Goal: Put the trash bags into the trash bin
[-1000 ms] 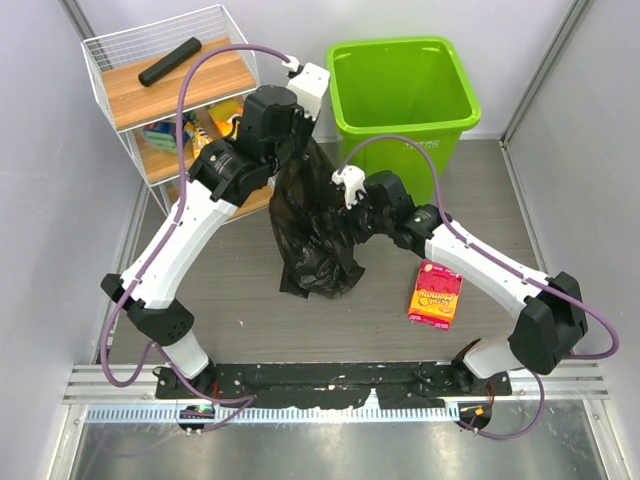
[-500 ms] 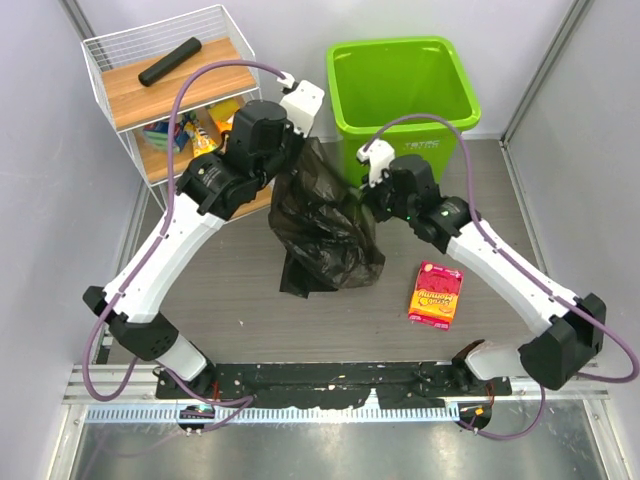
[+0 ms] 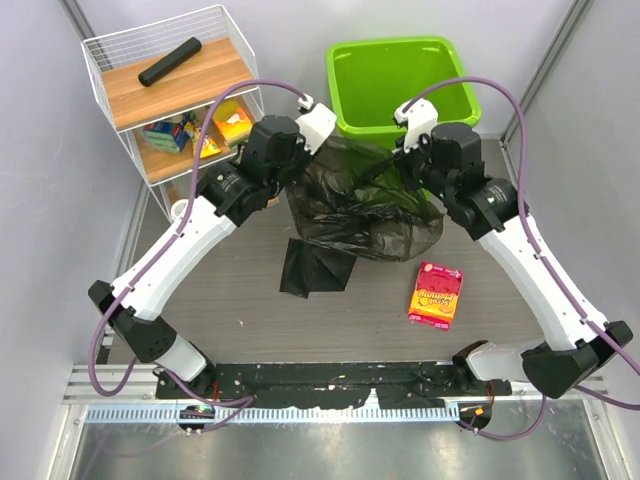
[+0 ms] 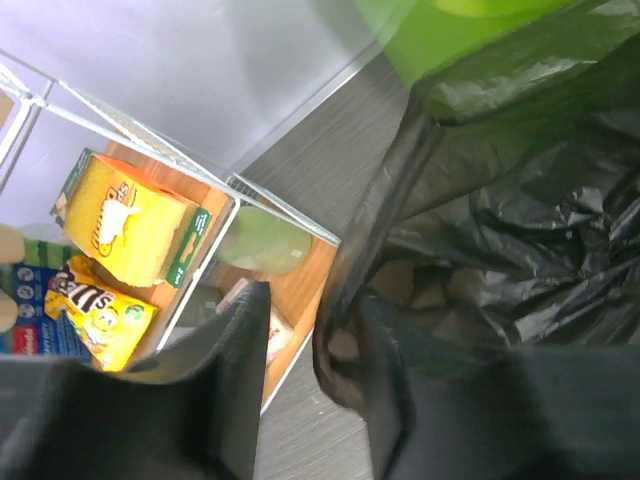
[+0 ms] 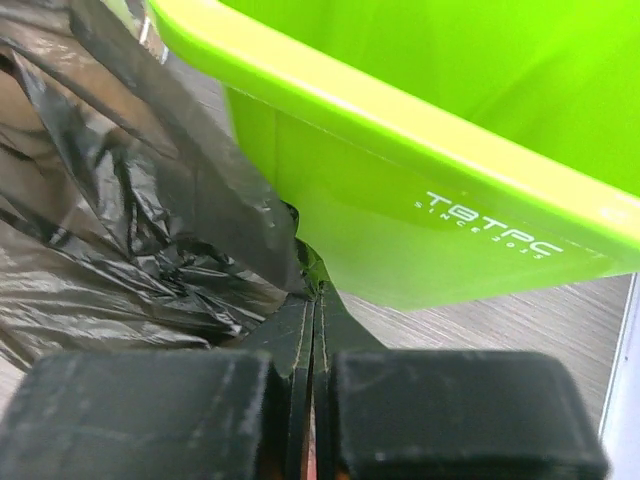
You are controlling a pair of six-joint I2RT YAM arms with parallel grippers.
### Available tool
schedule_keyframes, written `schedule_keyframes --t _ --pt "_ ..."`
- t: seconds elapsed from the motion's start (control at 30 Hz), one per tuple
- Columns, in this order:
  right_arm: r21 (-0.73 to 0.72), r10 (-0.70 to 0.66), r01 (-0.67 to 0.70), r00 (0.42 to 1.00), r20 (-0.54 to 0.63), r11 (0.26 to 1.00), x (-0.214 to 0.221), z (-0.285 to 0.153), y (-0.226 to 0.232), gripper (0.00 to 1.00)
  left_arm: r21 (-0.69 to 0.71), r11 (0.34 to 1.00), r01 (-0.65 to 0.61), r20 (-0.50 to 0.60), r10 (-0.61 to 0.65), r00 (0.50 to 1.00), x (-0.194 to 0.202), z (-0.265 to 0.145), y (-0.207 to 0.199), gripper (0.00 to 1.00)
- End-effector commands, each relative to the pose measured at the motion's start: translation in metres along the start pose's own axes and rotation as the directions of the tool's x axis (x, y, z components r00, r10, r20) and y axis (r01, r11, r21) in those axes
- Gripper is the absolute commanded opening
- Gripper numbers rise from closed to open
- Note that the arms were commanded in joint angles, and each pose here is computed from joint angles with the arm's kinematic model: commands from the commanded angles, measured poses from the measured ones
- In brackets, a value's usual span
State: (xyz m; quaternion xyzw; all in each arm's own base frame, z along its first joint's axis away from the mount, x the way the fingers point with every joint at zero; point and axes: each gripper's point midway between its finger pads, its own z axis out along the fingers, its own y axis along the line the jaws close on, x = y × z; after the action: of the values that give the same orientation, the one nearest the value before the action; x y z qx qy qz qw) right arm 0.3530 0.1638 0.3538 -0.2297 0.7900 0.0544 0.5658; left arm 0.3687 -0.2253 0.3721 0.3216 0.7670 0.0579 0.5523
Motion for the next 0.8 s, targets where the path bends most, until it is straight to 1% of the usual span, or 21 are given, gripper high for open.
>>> schedule_keyframes --t 0.0,0.03,0.07,0.1,0.17,0.33,0.4,0.47,0.5,0.53,0.6,0.63,0.67,0.7,0.73,0.77 --pt "-0.089 0.059 -0.056 0.998 0.031 0.994 -0.03 -0.014 0.013 0.01 -0.082 0.997 -0.012 0.098 0.02 0.995 -0.028 0.003 0.018 0.58" --pt "-0.097 0.069 -0.067 0.998 0.008 0.993 -0.026 -0.012 0.015 0.01 -0.09 0.996 -0.005 0.111 0.015 0.994 -0.032 0.001 0.021 0.7" --pt "-0.131 0.077 -0.073 0.997 0.026 0.989 -0.035 -0.015 0.019 0.02 -0.09 0.996 0.001 0.126 0.01 0.992 -0.036 -0.002 0.023 0.8" --pt "-0.138 0.087 -0.086 0.996 0.002 0.987 -0.032 -0.011 0.022 0.01 -0.091 0.996 0.013 0.144 0.0 0.99 -0.04 -0.006 0.025 0.89" --pt "-0.171 0.103 -0.1 0.995 0.006 0.98 -0.039 -0.012 0.027 0.02 -0.096 0.995 0.04 0.193 -0.021 0.981 -0.048 -0.017 0.032 0.99" --pt "-0.219 0.139 -0.142 0.99 -0.028 0.965 -0.039 -0.008 0.037 0.01 -0.11 0.99 0.086 0.289 -0.051 0.956 -0.064 -0.046 0.048 1.0" --pt "-0.232 0.15 -0.155 0.988 -0.038 0.96 -0.039 -0.006 0.04 0.02 -0.068 0.994 0.085 0.327 -0.058 0.943 -0.068 -0.061 0.046 1.0" --pt "-0.234 0.159 -0.165 0.986 -0.042 0.958 -0.041 -0.004 0.04 0.01 0.03 0.997 0.073 0.366 -0.079 0.927 -0.072 -0.077 0.035 1.0" --pt "-0.234 0.163 -0.166 0.986 -0.032 0.958 -0.046 -0.004 0.04 0.01 0.122 0.991 0.05 0.395 -0.095 0.914 -0.078 -0.089 0.022 1.0" --pt "-0.236 0.164 -0.168 0.986 -0.039 0.957 -0.046 -0.001 0.041 0.02 0.182 0.983 0.036 0.4 -0.107 0.91 -0.08 -0.098 0.014 1.0" --pt "-0.241 0.166 -0.17 0.986 -0.034 0.956 -0.051 0.005 0.041 0.01 0.295 0.955 0.012 0.405 -0.136 0.904 -0.084 -0.115 -0.003 1.0" --pt "-0.25 0.192 -0.193 0.981 -0.028 0.949 -0.057 0.003 0.043 0.02 0.367 0.93 -0.025 0.413 -0.139 0.9 -0.086 -0.124 -0.017 1.0" --pt "-0.254 0.203 -0.207 0.978 -0.043 0.945 -0.056 0.009 0.045 0.02 0.411 0.91 -0.054 0.404 -0.129 0.905 -0.083 -0.128 -0.03 1.0" --pt "-0.272 0.211 -0.211 0.977 -0.028 0.939 -0.065 0.006 0.046 0.01 0.446 0.891 -0.085 0.401 -0.114 0.909 -0.081 -0.131 -0.042 1.0" --pt "-0.277 0.222 -0.228 0.974 -0.052 0.933 -0.062 0.013 0.049 0.01 0.471 0.874 -0.121 0.39 -0.083 0.917 -0.076 -0.13 -0.055 1.0" --pt "-0.296 0.229 -0.23 0.973 -0.037 0.927 -0.071 0.01 0.051 0.01 0.48 0.864 -0.154 0.381 -0.047 0.923 -0.07 -0.126 -0.068 1.0"
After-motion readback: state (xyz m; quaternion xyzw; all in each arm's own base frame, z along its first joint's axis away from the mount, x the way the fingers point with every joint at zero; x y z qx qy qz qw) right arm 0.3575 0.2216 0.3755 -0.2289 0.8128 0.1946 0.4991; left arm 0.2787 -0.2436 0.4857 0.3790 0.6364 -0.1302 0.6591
